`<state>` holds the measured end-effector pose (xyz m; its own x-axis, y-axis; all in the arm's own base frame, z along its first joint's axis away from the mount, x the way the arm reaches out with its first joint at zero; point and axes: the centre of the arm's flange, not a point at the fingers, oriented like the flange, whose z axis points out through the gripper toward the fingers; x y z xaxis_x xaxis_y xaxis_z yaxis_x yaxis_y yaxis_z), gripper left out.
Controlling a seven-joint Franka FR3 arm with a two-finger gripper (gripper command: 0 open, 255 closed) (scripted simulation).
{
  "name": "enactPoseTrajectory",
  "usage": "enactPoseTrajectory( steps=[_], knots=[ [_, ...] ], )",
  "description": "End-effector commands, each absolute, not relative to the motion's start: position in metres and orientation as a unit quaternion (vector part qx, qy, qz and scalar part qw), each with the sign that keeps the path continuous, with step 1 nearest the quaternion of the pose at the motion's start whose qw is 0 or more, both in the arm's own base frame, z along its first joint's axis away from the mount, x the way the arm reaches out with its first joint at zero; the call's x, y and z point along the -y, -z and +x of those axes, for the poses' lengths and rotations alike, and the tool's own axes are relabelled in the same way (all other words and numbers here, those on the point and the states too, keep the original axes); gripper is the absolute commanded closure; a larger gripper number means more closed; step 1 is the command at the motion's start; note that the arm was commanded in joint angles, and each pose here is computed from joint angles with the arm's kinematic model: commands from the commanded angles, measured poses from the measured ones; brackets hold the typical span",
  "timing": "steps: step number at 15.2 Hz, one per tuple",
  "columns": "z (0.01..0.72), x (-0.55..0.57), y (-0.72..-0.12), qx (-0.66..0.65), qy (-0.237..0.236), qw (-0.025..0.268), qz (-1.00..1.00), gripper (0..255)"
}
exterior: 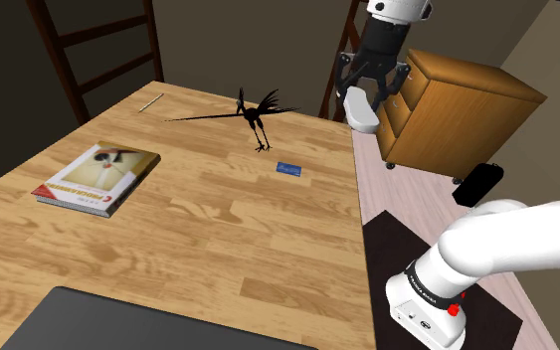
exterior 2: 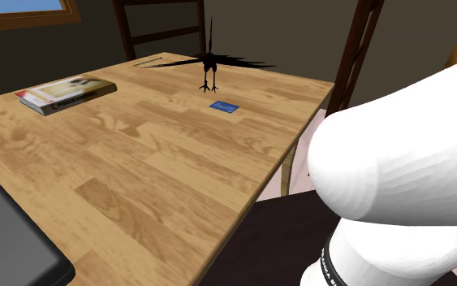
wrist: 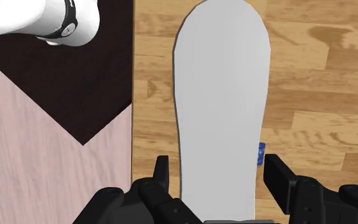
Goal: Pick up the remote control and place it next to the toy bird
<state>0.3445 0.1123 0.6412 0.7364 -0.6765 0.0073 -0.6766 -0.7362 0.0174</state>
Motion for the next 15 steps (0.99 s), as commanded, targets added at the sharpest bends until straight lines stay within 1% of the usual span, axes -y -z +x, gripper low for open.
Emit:
enactPoseTrajectory(
  steps=[1,15],
  knots=[
    [0.362,-0.091,-0.645,0.363,-0.001,0.01,0.932,255],
    [0.497,0.035,-0.646,0.363,-0.001,0.01,0.932,255]
  ],
)
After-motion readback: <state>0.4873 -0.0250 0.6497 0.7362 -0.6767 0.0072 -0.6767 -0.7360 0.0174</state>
